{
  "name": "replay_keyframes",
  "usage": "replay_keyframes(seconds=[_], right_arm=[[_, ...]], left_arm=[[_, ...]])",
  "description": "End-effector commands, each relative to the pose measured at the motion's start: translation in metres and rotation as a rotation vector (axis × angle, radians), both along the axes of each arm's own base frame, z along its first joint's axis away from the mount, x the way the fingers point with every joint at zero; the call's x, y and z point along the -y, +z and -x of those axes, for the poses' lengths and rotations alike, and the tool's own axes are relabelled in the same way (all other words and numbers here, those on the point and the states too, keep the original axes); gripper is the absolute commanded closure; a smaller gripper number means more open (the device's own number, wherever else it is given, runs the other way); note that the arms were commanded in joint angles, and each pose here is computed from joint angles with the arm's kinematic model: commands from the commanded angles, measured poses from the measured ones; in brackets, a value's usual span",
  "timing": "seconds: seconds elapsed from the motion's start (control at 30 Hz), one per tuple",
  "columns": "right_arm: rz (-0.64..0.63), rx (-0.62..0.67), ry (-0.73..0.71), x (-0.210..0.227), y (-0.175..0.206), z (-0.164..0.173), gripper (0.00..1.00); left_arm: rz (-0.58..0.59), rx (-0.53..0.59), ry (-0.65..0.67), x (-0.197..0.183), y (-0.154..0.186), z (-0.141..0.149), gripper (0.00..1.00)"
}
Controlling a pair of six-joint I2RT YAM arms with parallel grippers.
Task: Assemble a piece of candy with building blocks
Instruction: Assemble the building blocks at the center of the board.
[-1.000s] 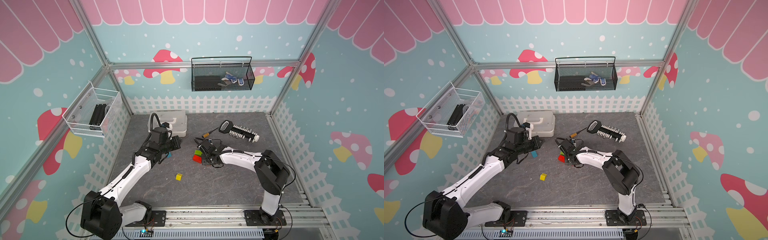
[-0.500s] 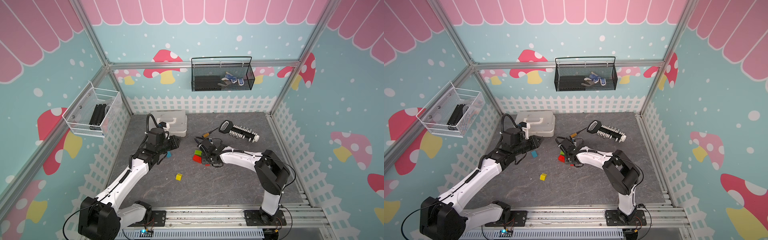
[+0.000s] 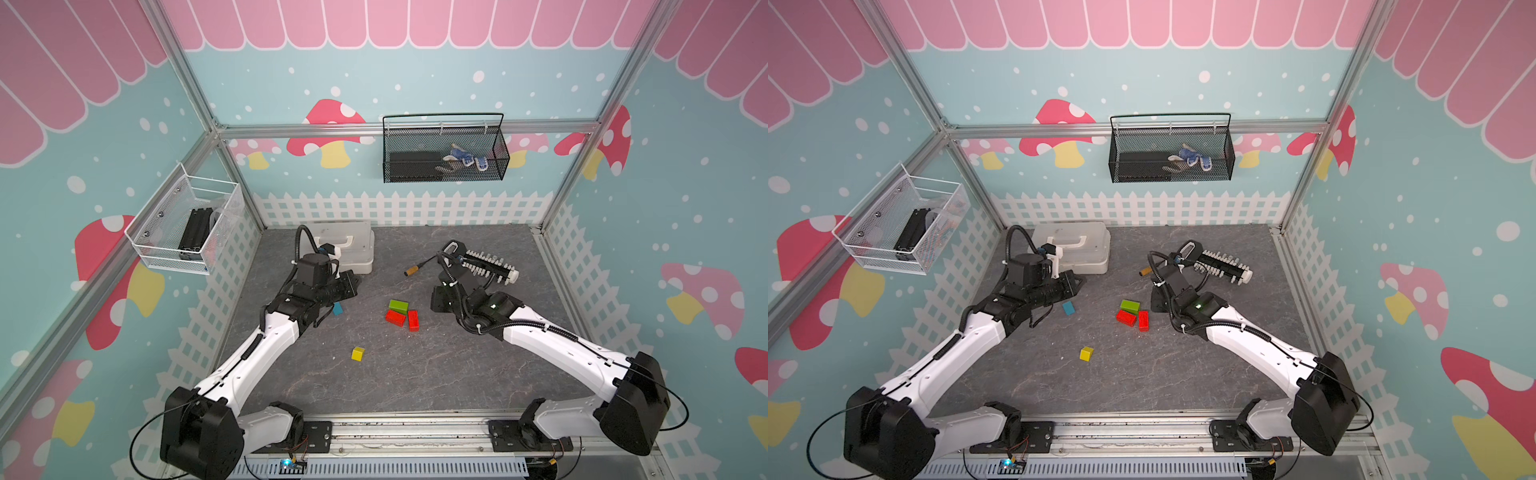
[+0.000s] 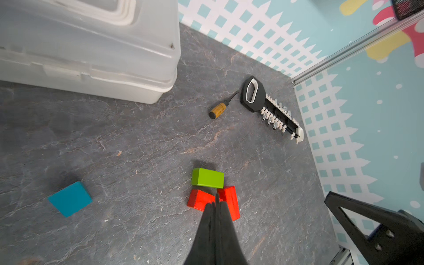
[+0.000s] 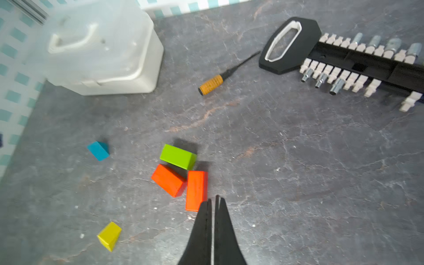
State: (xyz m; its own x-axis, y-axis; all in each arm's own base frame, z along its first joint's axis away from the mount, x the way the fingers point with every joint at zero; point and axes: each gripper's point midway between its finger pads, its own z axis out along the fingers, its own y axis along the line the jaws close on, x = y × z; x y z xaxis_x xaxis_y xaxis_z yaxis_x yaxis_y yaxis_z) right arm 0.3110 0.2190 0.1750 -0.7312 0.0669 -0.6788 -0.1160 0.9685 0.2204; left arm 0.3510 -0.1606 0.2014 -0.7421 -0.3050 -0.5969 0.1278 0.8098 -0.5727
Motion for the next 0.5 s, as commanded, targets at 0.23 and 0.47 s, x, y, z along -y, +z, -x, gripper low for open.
replay_keyframes(seconds=[0.23,0.47], right_arm=[[-0.034,-0.3,0.167,-0.023,-0.119,0.039,1.0],[-0.037,-0.329,0.214,-0.047,-0.131,0.023,1.0]], left_arm=[[0.018,-0.182,-0.112,0.032,-0.058,0.028,1.0],[0.012,-0.248,-0.13,0.049,-0.09,0.054,1.0]])
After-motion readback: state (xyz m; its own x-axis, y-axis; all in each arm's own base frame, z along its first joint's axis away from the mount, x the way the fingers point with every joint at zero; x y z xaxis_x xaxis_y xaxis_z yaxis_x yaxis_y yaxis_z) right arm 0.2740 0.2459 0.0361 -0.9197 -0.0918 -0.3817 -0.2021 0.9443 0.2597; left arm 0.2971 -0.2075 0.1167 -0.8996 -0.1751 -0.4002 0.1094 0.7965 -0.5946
